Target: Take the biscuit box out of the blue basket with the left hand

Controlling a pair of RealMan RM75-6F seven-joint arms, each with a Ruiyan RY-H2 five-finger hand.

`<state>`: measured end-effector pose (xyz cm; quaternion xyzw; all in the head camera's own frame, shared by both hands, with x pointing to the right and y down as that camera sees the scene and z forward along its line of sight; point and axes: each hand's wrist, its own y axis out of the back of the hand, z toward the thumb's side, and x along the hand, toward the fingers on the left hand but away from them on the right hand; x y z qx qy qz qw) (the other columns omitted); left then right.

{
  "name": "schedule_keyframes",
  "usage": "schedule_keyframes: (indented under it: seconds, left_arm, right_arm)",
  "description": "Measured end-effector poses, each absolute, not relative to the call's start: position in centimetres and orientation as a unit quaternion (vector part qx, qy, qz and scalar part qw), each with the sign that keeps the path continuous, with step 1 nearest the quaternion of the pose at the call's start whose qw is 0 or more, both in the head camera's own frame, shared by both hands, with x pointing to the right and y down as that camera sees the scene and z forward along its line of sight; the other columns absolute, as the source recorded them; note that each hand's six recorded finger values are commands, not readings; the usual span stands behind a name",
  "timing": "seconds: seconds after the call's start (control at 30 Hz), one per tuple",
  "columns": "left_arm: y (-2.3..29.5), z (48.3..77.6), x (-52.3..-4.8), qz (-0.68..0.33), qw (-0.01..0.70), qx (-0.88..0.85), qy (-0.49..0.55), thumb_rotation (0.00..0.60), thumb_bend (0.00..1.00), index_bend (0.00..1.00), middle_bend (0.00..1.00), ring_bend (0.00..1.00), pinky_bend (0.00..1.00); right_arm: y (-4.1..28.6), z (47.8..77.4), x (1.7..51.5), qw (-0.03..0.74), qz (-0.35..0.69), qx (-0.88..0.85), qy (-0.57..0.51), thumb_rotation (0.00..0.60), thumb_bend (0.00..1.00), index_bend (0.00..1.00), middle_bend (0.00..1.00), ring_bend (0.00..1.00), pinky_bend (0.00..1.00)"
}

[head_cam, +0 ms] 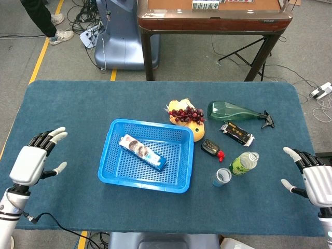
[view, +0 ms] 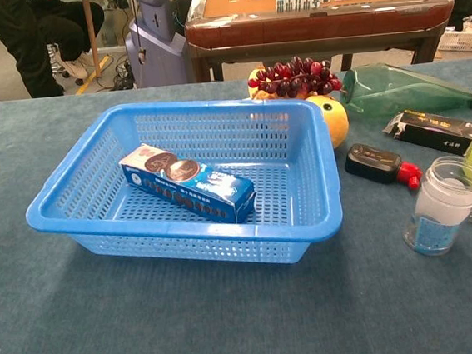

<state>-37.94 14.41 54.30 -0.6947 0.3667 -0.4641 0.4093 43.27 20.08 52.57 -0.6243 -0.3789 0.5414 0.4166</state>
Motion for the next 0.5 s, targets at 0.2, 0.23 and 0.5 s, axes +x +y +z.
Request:
schedule_keyframes:
  seconds: [0.2, 0.23, 0.5]
  left_arm:
    - [11.5, 54.9, -32.8, -0.414, 0.429, -0.742, 0.308, 0.600, 0.26, 0.21, 0.14, 0.12, 0.15]
    - [11.2, 55.1, -32.1, -0.408, 0.429, -0.748, 0.300, 0.600, 0.26, 0.21, 0.14, 0.12, 0.15]
    - [9.7, 58.2, -25.5, -0.375, 0.436, -0.789, 0.218, 0.600, 0.26, 0.23, 0.14, 0.11, 0.15]
  right_arm:
    - [20.0, 52.6, 43.1, 0.418, 0.543, -0.624, -0.376, 0.600, 0.13, 0.19, 0.25, 0.25, 0.35]
    - [20.0, 52.6, 43.1, 0.417, 0.544, -0.623, -0.376, 0.600, 0.13, 0.19, 0.25, 0.25, 0.35]
    - [20.0, 52.9, 43.2, 0.412, 0.551, -0.622, -0.374, 0.600, 0.13, 0.19, 0.25, 0.25, 0.35]
